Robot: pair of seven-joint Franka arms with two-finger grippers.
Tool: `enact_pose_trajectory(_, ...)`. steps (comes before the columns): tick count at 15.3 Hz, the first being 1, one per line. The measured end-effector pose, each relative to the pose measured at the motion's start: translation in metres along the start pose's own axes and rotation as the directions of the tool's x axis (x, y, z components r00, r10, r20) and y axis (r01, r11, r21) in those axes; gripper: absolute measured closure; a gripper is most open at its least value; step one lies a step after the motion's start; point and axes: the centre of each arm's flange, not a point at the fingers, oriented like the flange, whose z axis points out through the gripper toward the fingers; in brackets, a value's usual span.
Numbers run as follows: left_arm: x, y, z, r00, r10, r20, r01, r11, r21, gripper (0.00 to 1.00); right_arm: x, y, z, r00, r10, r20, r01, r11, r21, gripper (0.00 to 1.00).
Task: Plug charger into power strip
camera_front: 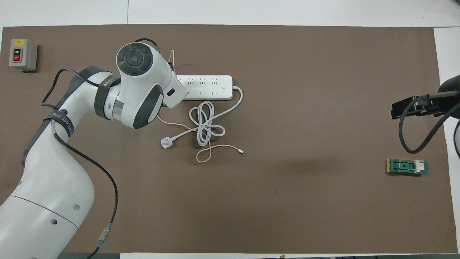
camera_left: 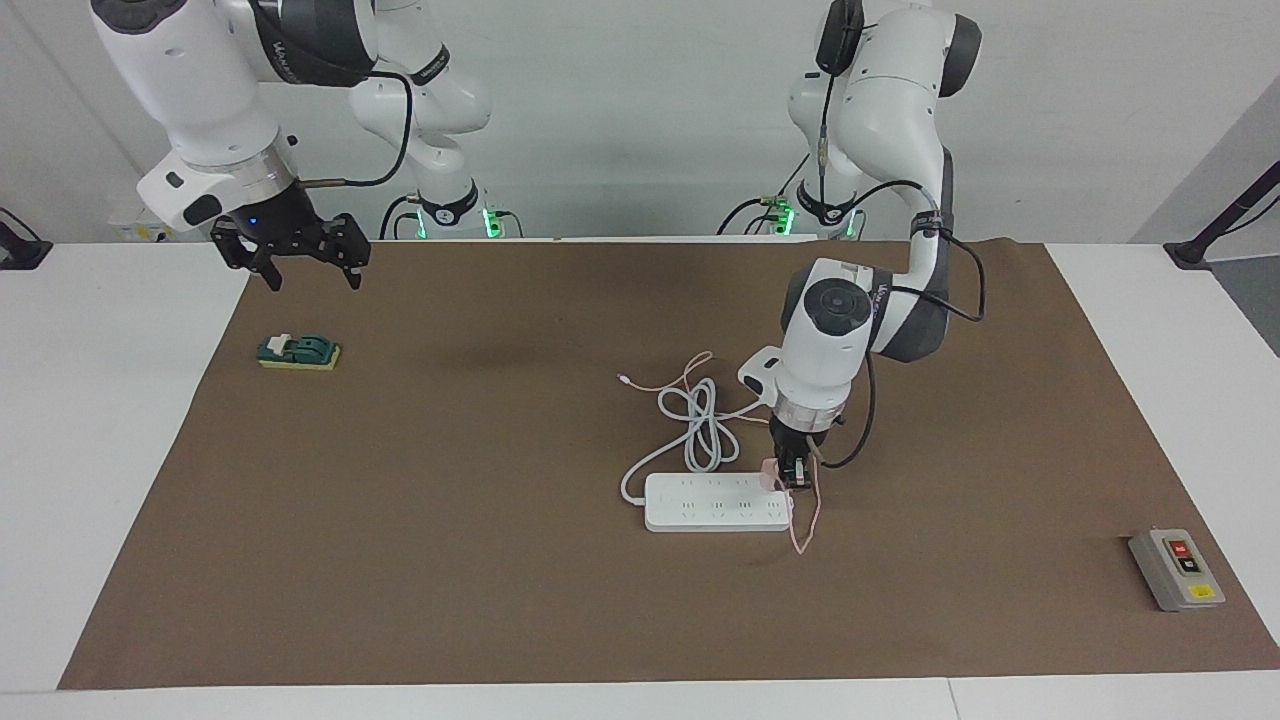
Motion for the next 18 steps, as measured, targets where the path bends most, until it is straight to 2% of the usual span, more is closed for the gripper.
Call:
enact_pose_trajectory(4, -0.002, -0.004, -0.010, 1.000, -0.005, 0.014, 0.006, 0.999, -0.031, 0.70, 0.000, 0.000, 0.000, 1.000, 0.000, 0.000, 0.000, 1.000, 0.000, 0.00)
enact_pose_trajectory(8, -0.001, -0.012, -0.023, 1.000, -0.010, 0.012, 0.010, 1.000, -0.025, 0.70, 0.000, 0.000, 0.000, 1.000, 0.000, 0.000, 0.000, 1.000, 0.000, 0.00)
enact_pose_trajectory(18, 0.000, -0.011, 0.001, 1.000, -0.008, 0.005, 0.008, 1.000, -0.019, 0.70, 0.000, 0.000, 0.000, 1.000, -0.001, 0.001, 0.001, 1.000, 0.000, 0.00)
